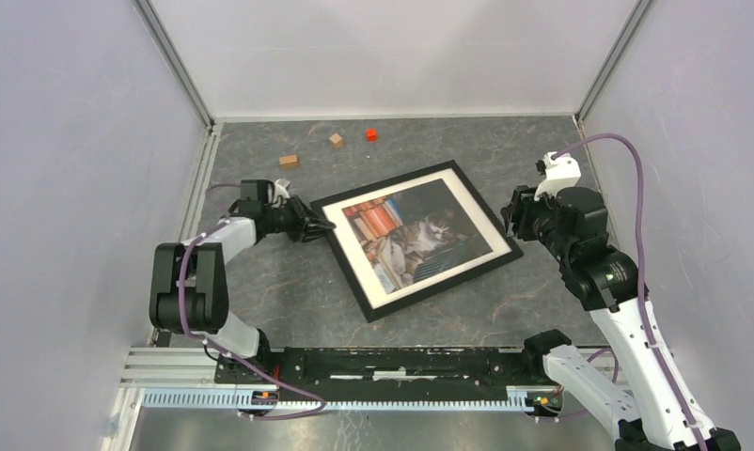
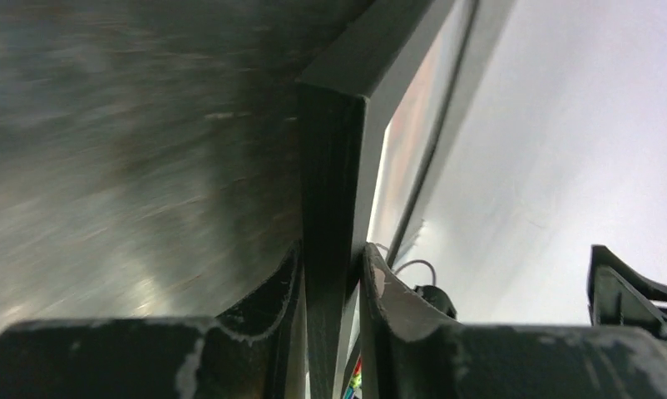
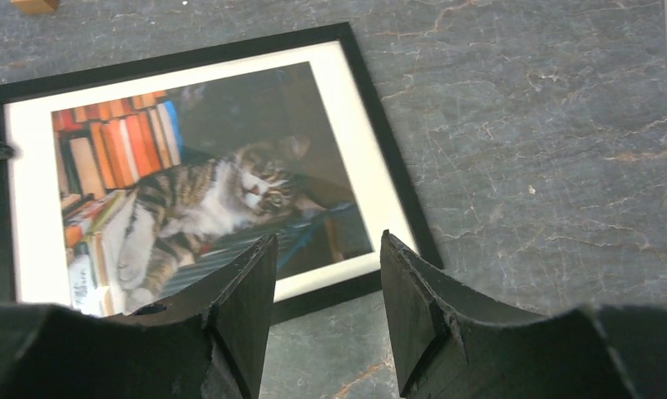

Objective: Put the photo into the frame

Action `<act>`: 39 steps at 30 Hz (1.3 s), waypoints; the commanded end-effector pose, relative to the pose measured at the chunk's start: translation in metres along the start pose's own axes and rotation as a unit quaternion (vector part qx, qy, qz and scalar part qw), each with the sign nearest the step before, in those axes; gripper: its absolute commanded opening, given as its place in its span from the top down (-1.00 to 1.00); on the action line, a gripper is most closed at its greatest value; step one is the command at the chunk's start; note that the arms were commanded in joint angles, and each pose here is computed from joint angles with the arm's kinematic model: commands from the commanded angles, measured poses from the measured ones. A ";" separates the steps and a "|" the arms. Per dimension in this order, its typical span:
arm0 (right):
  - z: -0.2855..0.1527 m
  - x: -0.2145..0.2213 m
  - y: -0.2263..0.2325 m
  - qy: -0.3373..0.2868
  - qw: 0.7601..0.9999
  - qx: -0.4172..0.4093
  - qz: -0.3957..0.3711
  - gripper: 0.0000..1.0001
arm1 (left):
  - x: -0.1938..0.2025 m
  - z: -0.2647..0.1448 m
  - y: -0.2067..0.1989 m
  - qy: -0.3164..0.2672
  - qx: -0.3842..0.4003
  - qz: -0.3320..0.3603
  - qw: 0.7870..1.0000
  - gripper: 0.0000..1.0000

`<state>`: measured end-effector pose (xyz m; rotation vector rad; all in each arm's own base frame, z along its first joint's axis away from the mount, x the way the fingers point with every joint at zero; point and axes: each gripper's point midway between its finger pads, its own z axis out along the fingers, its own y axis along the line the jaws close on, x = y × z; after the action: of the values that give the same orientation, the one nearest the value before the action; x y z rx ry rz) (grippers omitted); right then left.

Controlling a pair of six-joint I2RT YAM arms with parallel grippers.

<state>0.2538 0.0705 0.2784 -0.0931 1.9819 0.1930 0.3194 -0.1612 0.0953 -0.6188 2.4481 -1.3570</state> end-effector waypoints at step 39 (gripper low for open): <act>-0.103 -0.051 0.068 -0.121 0.968 -0.216 -0.048 -0.96 | 0.160 -0.332 -0.331 -0.323 0.315 0.493 0.744 -1.00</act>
<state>0.1719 0.1203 0.3641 -0.4416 1.6651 0.5629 0.1589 -0.1562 0.4977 0.2583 1.4079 -1.0396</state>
